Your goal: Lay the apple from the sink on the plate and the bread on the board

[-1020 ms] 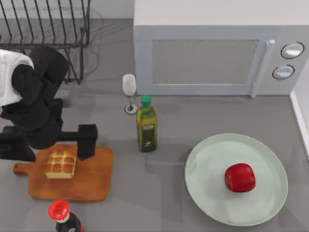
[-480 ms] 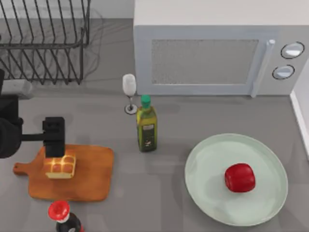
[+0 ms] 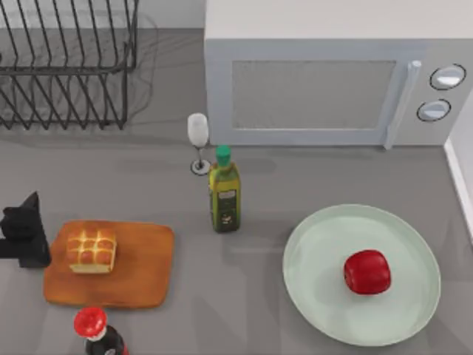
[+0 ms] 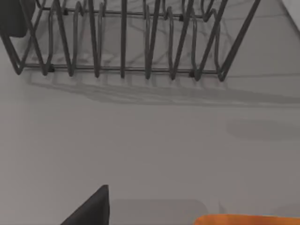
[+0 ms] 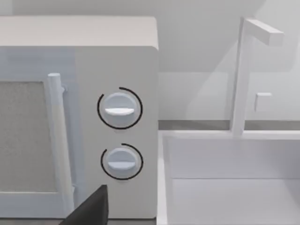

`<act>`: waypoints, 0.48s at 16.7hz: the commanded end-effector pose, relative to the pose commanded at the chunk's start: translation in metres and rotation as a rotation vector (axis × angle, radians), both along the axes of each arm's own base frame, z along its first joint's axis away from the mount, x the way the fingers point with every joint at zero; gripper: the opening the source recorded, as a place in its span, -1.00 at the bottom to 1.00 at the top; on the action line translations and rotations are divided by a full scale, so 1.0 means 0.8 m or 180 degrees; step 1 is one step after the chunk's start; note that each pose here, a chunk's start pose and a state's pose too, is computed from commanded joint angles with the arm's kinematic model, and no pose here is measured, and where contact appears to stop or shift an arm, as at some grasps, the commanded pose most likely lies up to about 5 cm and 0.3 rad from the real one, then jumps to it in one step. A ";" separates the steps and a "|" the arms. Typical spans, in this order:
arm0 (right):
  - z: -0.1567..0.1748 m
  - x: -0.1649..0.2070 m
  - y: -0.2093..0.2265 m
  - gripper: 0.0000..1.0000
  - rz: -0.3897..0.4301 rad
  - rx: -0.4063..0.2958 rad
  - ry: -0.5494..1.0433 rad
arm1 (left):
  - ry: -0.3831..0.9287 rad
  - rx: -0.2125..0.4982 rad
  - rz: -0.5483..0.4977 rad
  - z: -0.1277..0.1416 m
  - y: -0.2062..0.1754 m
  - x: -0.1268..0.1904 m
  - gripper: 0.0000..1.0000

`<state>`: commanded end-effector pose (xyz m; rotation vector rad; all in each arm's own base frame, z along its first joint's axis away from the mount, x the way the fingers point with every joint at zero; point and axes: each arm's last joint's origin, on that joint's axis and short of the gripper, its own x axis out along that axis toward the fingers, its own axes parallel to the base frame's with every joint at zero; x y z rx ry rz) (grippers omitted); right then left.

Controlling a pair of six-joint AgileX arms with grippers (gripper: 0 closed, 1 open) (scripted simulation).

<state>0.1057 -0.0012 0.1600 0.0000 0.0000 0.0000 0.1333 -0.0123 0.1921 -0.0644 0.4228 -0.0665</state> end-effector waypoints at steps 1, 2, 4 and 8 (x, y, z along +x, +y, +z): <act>0.000 0.000 0.000 1.00 0.0000 0.0000 0.0000 | -0.0251 0.0022 0.0030 -0.005 0.003 -0.009 1.00; 0.000 0.000 0.000 1.00 0.0000 0.0000 0.0000 | -0.0486 0.0048 0.0061 -0.010 0.006 -0.017 1.00; 0.000 0.000 0.000 1.00 0.0000 0.0000 0.0000 | -0.0874 0.0106 0.0121 -0.021 0.009 -0.027 1.00; 0.000 0.000 0.000 1.00 0.0000 0.0000 0.0000 | -0.1304 0.0195 0.0203 -0.038 0.014 -0.034 1.00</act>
